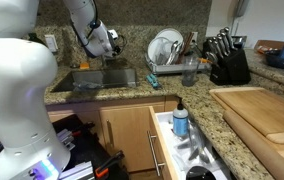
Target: Push the faucet handle to the right
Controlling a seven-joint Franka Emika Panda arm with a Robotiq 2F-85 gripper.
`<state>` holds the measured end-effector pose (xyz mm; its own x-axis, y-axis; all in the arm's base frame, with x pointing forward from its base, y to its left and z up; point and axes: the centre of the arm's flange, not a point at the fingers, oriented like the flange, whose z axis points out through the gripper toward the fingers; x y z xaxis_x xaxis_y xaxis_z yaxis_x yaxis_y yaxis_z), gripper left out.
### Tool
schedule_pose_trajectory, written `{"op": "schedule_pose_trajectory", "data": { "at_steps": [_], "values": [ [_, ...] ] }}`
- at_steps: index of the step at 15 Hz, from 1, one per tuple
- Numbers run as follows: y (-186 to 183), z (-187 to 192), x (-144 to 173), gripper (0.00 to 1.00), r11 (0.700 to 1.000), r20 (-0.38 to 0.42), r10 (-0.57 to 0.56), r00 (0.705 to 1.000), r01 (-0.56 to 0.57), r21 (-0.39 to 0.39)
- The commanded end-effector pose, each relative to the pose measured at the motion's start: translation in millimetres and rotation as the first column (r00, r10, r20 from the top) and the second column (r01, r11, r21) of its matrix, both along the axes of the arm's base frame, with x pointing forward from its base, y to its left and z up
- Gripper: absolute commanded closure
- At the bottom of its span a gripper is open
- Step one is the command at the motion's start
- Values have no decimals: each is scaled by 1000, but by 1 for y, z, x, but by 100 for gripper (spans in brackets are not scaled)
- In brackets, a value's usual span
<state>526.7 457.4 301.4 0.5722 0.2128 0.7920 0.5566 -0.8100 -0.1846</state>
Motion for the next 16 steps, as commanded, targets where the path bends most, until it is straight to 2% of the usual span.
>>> {"op": "schedule_pose_trajectory", "data": {
  "at_steps": [1, 2, 5, 7, 11, 12, 13, 16],
  "values": [
    [30, -18, 17, 0, 999, 57, 27, 998, -29, 31],
    [10, -6, 5, 0, 1000, 20, 13, 1000, -13, 8],
    [15, -12, 5, 0, 1000, 19, 18, 1000, -18, 7],
    [16, -16, 10, 0, 1000, 64, 28, 998, -28, -6],
    [39, -23, 32, 0, 997, 137, 28, 990, -38, 67],
    [41, -22, 37, 0, 996, 139, 16, 990, -28, 82],
    [32, -8, 26, 0, 999, 91, 19, 996, -24, 48],
    [37, -10, 29, 0, 998, 95, 19, 995, -24, 54]
  ]
}}
